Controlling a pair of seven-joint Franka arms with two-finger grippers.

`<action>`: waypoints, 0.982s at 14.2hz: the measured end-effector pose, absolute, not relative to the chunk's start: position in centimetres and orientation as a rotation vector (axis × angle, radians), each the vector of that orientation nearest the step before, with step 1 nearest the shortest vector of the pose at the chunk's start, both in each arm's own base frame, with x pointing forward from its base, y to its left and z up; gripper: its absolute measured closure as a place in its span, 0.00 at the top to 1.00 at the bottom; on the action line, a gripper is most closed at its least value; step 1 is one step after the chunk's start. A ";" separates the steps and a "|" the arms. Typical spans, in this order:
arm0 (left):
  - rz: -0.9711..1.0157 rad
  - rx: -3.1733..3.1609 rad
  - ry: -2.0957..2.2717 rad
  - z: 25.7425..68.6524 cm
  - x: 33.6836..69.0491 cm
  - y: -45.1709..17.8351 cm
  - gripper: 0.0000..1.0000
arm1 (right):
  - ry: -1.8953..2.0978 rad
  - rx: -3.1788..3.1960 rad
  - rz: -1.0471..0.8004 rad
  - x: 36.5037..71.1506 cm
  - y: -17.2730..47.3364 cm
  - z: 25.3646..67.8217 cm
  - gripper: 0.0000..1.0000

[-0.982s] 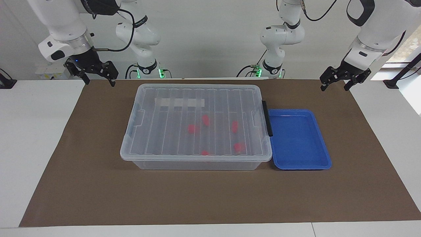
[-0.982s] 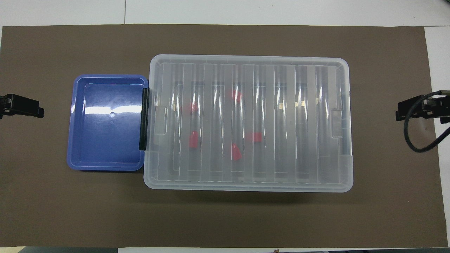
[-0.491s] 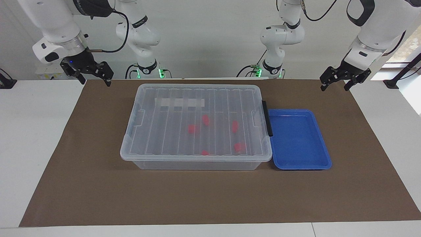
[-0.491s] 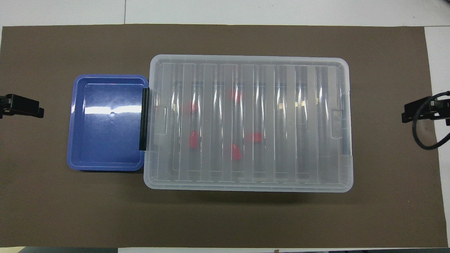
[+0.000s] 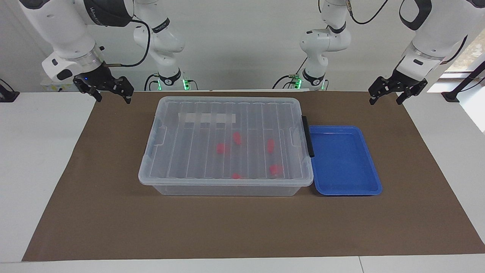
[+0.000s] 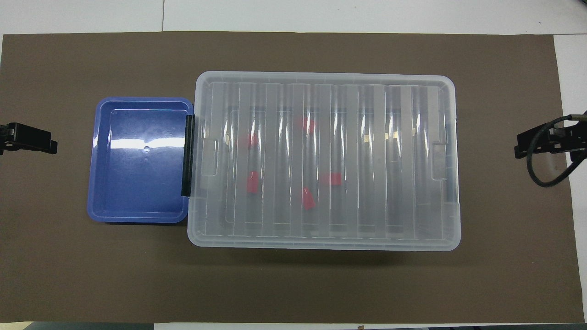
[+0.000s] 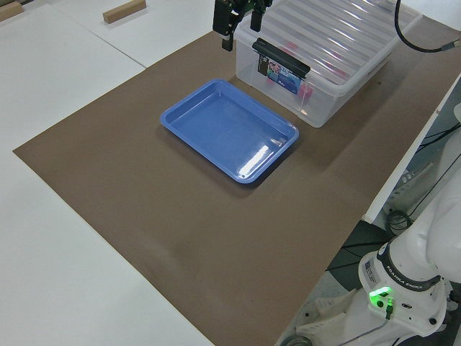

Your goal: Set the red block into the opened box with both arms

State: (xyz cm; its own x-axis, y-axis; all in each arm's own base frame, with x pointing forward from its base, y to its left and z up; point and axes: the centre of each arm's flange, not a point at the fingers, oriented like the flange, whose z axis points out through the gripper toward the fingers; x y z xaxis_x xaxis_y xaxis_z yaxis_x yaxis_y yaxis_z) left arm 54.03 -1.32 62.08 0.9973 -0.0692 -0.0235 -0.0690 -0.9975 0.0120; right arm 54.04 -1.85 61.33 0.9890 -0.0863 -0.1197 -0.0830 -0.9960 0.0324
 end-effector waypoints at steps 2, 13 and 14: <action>-0.037 3.128 -0.108 62.1 54.0 -1.3 1.00 | -0.124 3.106 -0.180 54.1 -1.5 61.6 1.00; -0.037 3.128 -0.108 62.1 54.0 -1.3 1.00 | -0.090 3.107 -0.180 54.1 -0.6 61.6 1.00; -0.037 3.128 -0.108 62.1 54.0 -1.3 1.00 | -0.100 3.107 -0.180 54.1 -0.9 61.6 1.00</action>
State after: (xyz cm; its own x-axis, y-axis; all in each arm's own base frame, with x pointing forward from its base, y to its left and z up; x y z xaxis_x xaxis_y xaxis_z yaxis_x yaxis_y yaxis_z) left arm 54.03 -1.32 62.08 0.9973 -0.0692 -0.0235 -0.0690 -0.9975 0.0120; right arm 54.08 -0.87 61.63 0.9913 -0.0654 -0.1145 -0.0622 -0.9976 0.0313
